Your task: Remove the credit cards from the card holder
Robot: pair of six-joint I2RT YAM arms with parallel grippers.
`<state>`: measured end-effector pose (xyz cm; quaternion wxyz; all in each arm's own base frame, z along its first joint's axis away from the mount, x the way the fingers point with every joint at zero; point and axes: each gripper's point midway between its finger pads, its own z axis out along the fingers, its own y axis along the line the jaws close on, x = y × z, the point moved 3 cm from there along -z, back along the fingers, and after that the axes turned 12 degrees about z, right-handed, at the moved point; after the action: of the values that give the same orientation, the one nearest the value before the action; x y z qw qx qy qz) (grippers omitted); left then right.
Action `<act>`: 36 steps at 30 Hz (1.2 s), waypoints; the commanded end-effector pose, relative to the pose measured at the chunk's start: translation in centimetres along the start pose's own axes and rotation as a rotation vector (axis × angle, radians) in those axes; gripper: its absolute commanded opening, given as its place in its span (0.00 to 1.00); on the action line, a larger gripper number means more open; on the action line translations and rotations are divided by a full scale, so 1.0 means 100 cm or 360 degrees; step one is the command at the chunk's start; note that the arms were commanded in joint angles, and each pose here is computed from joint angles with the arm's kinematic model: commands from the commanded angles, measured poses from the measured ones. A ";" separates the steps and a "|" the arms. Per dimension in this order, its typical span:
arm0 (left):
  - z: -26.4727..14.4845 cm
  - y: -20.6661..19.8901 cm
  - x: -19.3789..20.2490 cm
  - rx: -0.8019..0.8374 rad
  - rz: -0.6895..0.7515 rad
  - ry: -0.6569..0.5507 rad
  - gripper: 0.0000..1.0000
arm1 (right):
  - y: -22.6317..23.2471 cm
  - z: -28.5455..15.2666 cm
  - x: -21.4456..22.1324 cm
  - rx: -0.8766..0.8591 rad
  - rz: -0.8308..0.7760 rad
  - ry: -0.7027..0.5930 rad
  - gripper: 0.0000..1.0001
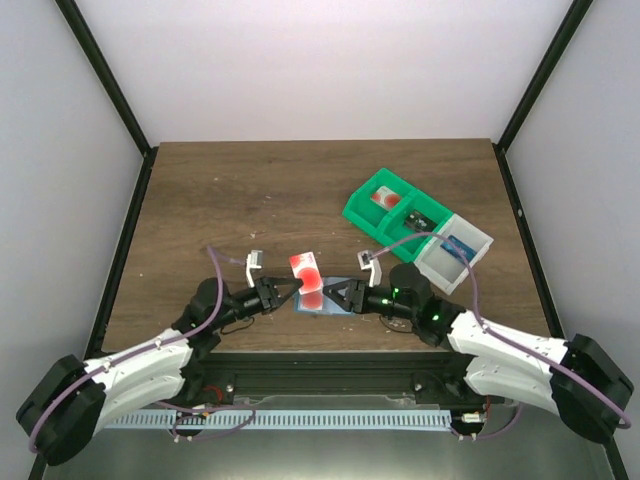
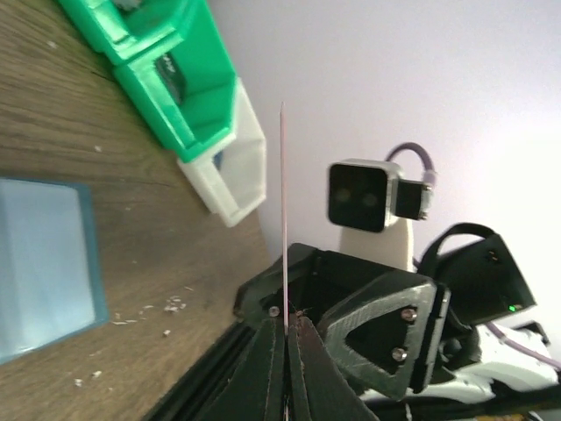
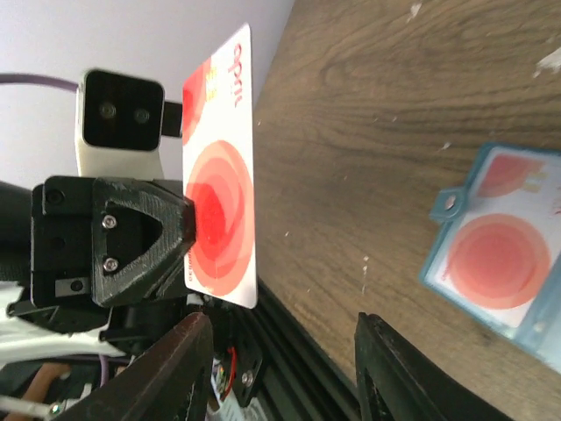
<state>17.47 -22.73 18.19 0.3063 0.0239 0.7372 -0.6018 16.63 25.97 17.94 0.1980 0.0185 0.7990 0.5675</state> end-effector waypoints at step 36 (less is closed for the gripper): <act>-0.017 -0.065 0.047 0.0551 0.0334 0.0490 0.14 | 0.044 -0.051 0.077 -0.0387 -0.0454 0.0714 0.01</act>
<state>11.06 -24.28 20.68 0.2455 0.2044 0.6739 -0.6662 7.36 24.60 19.72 0.0996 -0.2158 0.7535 0.6129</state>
